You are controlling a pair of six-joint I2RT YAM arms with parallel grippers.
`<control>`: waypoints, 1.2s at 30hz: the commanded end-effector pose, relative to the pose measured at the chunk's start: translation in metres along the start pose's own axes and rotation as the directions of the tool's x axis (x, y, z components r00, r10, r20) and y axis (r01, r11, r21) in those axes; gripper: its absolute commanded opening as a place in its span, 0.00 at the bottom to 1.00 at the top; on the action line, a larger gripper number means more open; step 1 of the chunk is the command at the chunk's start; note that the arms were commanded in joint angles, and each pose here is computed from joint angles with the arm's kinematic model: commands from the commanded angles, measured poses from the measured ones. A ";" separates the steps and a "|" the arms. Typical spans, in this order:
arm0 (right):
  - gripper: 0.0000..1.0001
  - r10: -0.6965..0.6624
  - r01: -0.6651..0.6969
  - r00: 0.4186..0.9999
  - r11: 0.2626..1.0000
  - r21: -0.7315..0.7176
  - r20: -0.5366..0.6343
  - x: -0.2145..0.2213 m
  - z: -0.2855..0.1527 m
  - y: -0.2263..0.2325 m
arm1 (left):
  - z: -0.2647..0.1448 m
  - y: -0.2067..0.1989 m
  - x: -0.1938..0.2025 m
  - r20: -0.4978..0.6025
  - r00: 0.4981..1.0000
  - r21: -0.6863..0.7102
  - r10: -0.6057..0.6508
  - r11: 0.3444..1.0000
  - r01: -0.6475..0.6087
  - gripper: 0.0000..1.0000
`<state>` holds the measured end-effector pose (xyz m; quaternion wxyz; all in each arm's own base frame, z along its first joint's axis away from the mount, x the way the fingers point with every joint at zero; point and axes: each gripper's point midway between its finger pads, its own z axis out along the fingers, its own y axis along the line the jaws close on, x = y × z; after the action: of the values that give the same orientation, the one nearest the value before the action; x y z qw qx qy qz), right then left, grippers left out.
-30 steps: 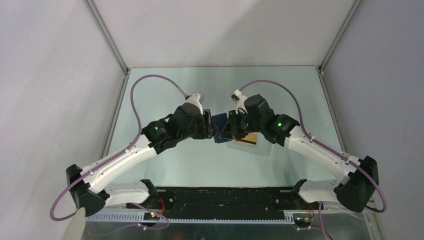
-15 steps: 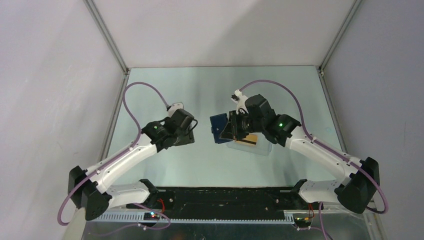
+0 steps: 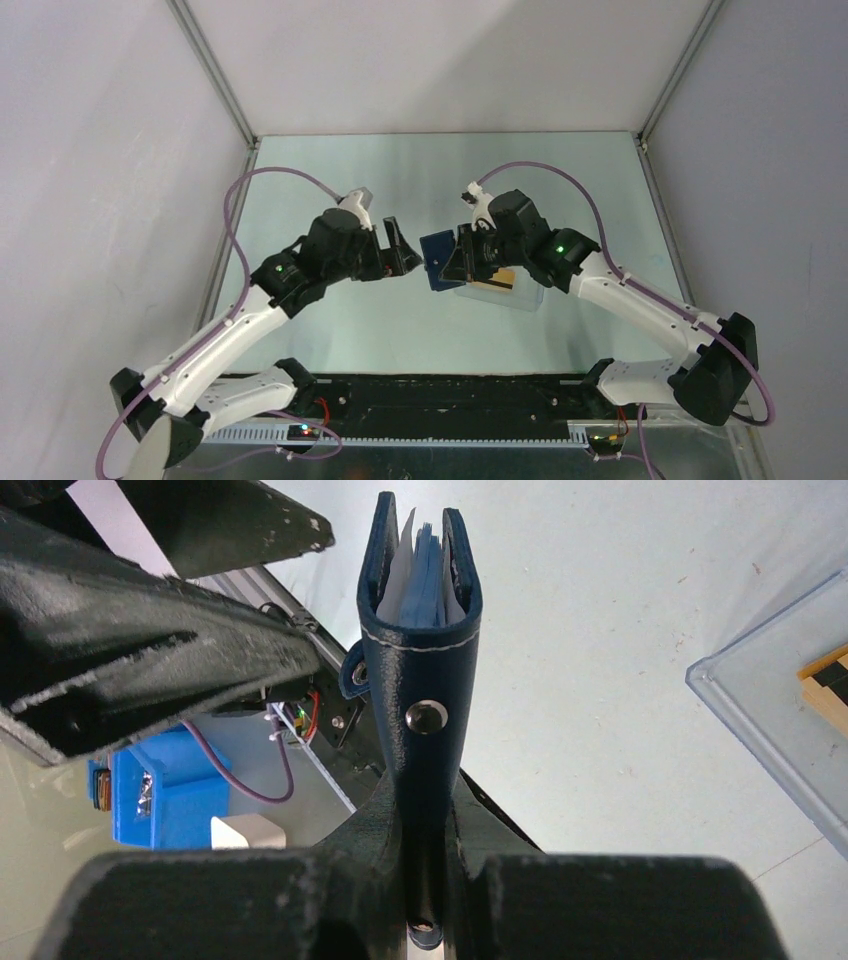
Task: Put the credit cards into the card holder
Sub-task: Open the card holder.
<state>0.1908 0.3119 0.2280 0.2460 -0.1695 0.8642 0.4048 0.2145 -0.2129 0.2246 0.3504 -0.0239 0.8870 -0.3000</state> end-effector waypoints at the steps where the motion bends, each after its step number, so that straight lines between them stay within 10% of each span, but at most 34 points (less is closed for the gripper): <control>1: 0.00 -0.033 0.035 0.999 0.999 -0.040 0.039 -0.017 -0.004 0.015 | 0.003 -0.037 -0.004 -0.017 1.000 0.134 0.008 0.991 -0.005 0.95; 9: 0.00 -0.033 0.035 0.999 0.998 -0.045 0.030 -0.015 -0.002 0.016 | 0.018 -0.040 0.006 -0.041 0.998 0.094 0.048 0.995 -0.044 0.90; 20: 0.00 -0.036 0.038 0.999 0.998 -0.054 0.028 -0.015 -0.003 0.018 | 0.020 -0.013 0.002 0.033 0.999 -0.011 0.010 1.000 -0.009 0.45; 36: 0.00 -0.037 0.039 0.999 0.996 -0.081 0.026 -0.014 -0.004 0.023 | 0.040 -0.017 0.017 -0.071 0.997 -0.008 0.013 1.000 -0.014 0.43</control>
<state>0.1864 0.3146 0.2244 0.2300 -0.1753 0.8649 0.4104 0.2214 -0.2433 0.1936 0.3230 -0.0100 0.9045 -0.2782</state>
